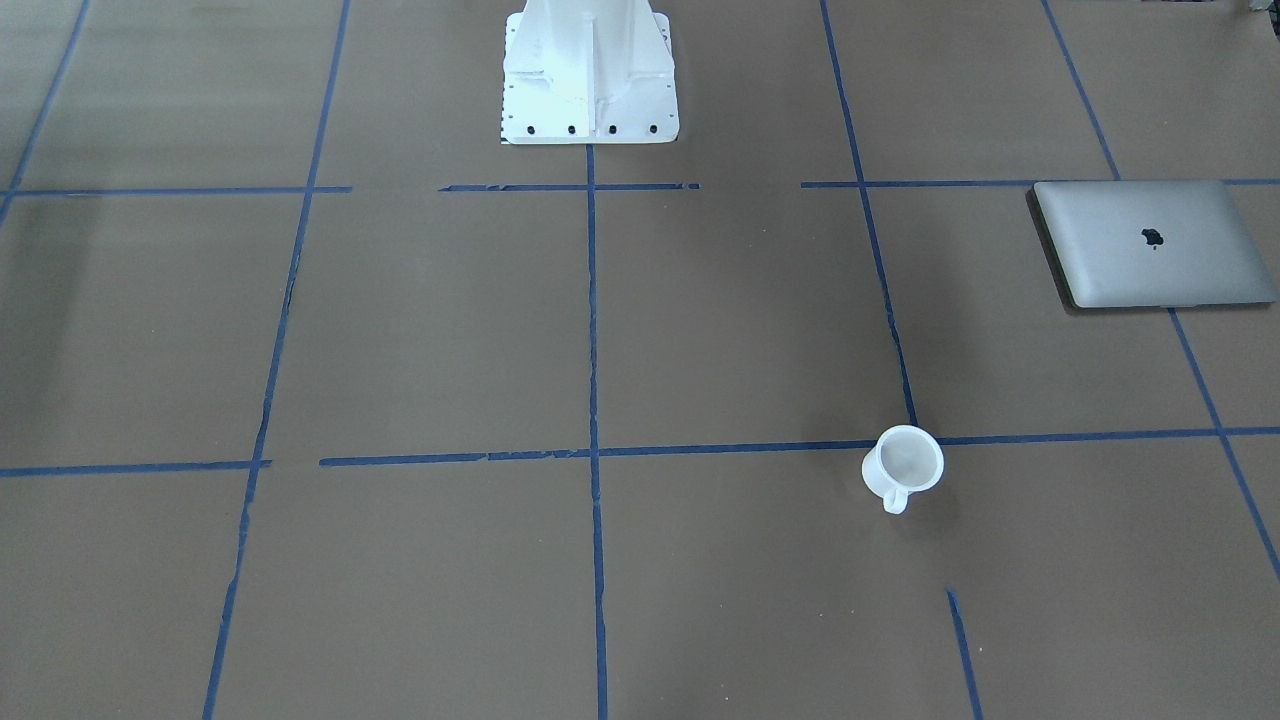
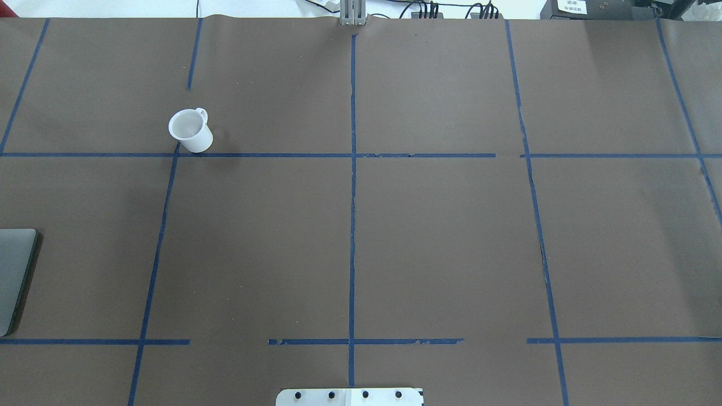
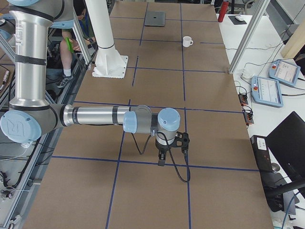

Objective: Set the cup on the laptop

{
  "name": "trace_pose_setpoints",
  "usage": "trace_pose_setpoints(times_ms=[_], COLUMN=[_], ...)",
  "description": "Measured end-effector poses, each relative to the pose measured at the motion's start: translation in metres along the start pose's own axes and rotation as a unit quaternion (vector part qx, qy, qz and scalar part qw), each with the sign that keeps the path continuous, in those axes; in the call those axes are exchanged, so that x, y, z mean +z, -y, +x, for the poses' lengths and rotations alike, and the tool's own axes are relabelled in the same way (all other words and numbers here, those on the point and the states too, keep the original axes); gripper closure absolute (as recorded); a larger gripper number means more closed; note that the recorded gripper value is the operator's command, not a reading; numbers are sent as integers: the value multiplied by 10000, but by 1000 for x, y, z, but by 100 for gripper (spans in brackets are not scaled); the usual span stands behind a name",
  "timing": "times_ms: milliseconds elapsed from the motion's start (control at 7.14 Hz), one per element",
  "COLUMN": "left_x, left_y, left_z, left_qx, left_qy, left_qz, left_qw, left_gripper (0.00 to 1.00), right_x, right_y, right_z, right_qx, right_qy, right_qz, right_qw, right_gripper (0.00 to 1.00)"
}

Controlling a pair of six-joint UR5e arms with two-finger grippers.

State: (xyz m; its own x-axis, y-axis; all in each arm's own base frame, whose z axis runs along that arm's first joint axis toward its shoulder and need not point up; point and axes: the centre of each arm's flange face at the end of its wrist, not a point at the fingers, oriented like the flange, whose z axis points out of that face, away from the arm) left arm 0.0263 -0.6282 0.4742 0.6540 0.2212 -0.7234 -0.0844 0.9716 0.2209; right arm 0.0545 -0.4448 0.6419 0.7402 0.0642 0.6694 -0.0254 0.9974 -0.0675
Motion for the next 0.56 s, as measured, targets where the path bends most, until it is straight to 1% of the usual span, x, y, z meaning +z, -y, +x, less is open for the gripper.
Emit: trace_pose_setpoints(times_ms=[140,280,560], left_x=[14,22,47], left_y=[18,33,49], left_z=[41,78,153], left_qx=[-91,-292,-741], left_qy=[-3,-51,-222], left_qz=[-54,-57,-71], left_qw=[9999,9995,9970], left_gripper=[0,0,0], right_x=[0,0,0], right_y=[0,0,0], right_z=[0,0,0], right_qx=[0,0,0], right_qy=[0,0,0], right_qz=[0,0,0], right_qw=[10000,10000,10000], right_gripper=[0,0,0])
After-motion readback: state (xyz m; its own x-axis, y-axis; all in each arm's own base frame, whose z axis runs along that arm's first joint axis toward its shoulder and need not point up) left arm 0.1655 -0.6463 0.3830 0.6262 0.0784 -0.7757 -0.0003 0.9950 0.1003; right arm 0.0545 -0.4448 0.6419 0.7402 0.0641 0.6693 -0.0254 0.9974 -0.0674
